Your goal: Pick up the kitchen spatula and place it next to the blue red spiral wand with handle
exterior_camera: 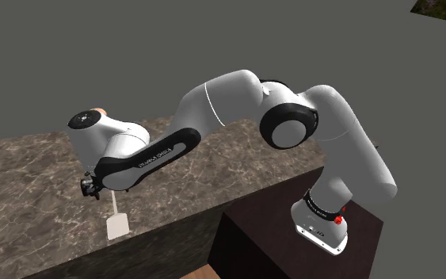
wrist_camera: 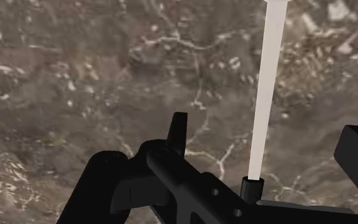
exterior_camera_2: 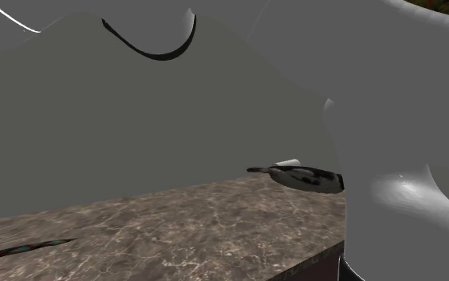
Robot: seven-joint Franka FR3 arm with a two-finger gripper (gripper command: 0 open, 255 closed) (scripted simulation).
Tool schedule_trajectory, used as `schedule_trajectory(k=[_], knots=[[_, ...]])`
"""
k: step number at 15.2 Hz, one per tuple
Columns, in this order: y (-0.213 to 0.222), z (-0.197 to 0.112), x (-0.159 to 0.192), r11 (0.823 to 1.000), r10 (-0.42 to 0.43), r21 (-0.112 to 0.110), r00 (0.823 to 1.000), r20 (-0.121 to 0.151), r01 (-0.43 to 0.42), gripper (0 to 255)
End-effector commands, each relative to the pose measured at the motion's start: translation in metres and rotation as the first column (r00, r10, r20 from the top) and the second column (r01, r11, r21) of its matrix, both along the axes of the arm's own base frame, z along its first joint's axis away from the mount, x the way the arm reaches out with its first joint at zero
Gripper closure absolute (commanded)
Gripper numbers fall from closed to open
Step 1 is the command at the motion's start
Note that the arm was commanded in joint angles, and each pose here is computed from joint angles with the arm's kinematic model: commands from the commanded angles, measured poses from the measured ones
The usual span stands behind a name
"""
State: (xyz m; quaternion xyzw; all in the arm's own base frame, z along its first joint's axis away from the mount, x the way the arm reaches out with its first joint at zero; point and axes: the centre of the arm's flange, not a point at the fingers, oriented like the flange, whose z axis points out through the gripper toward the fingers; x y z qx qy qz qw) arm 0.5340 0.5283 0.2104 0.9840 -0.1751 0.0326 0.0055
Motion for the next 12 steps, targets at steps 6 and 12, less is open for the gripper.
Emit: schedule_trajectory(k=[6,12], knots=[[0.001,0.05,-0.003,1.0,0.0,0.0,1.0,0.0,0.0,0],[0.001,0.05,-0.003,1.0,0.0,0.0,1.0,0.0,0.0,0]])
